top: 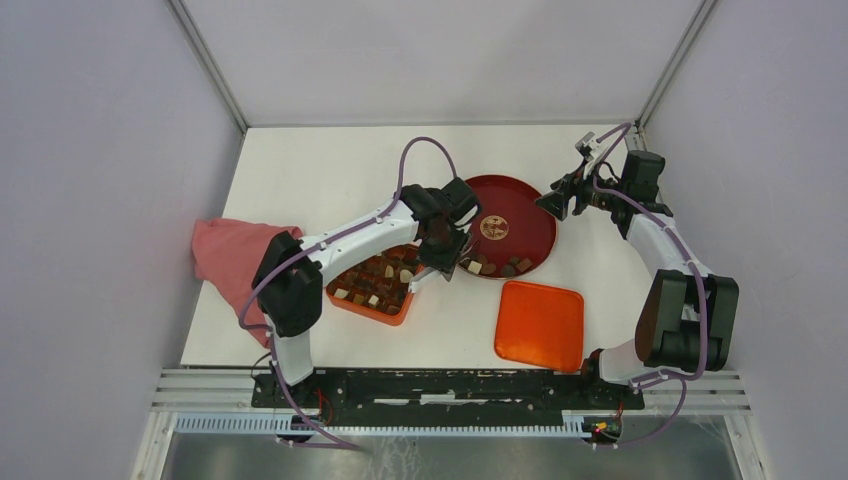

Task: Pack the chocolate
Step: Pick up the fake chocolate from the plate.

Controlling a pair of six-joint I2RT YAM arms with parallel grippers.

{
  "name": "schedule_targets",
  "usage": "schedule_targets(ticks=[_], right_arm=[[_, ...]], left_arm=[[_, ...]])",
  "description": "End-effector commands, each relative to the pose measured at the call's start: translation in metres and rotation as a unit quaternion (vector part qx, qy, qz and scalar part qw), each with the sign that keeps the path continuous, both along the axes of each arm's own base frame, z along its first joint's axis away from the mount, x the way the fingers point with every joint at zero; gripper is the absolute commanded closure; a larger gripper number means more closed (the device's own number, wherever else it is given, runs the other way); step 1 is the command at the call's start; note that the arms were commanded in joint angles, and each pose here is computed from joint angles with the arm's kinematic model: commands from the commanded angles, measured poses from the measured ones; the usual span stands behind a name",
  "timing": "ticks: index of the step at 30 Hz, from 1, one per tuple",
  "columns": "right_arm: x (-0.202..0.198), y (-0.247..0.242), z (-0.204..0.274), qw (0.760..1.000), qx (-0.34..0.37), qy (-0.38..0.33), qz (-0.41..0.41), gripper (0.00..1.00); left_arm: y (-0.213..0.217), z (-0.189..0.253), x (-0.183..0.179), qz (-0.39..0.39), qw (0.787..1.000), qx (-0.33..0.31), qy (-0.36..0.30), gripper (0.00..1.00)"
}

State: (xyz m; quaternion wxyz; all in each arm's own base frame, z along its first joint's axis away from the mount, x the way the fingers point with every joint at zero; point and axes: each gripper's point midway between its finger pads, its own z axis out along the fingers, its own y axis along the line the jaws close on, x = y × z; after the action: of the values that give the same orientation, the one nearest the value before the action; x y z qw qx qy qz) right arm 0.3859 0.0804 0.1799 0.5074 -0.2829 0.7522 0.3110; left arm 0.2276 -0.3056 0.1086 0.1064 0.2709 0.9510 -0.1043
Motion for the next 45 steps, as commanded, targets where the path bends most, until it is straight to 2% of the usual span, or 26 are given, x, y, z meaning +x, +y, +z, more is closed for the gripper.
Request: schedule_targets(ticks=[1, 27, 38, 45], right_arm=[[0.001, 0.004, 0.006, 1.0, 0.001, -0.021, 0.014, 0.26], [0.0, 0.005, 0.007, 1.0, 0.002, -0.023, 0.018, 0.26], [0.0, 0.005, 0.005, 1.0, 0.003, -0.02, 0.017, 0.26], [0.0, 0.006, 0.007, 1.0, 0.002, -0.023, 0.019, 0.26]], left_arm=[[-0.007, 0.012, 0.008, -0.024, 0.999, -0.008, -0.021, 0.56], [-0.003, 0.002, 0.003, -0.033, 0.999, 0.015, 0.003, 0.54], [-0.008, 0.016, -0.003, -0.034, 0.999, -0.013, 0.007, 0.54], [-0.005, 0.015, -0.005, -0.036, 0.999, -0.007, 0.011, 0.53]])
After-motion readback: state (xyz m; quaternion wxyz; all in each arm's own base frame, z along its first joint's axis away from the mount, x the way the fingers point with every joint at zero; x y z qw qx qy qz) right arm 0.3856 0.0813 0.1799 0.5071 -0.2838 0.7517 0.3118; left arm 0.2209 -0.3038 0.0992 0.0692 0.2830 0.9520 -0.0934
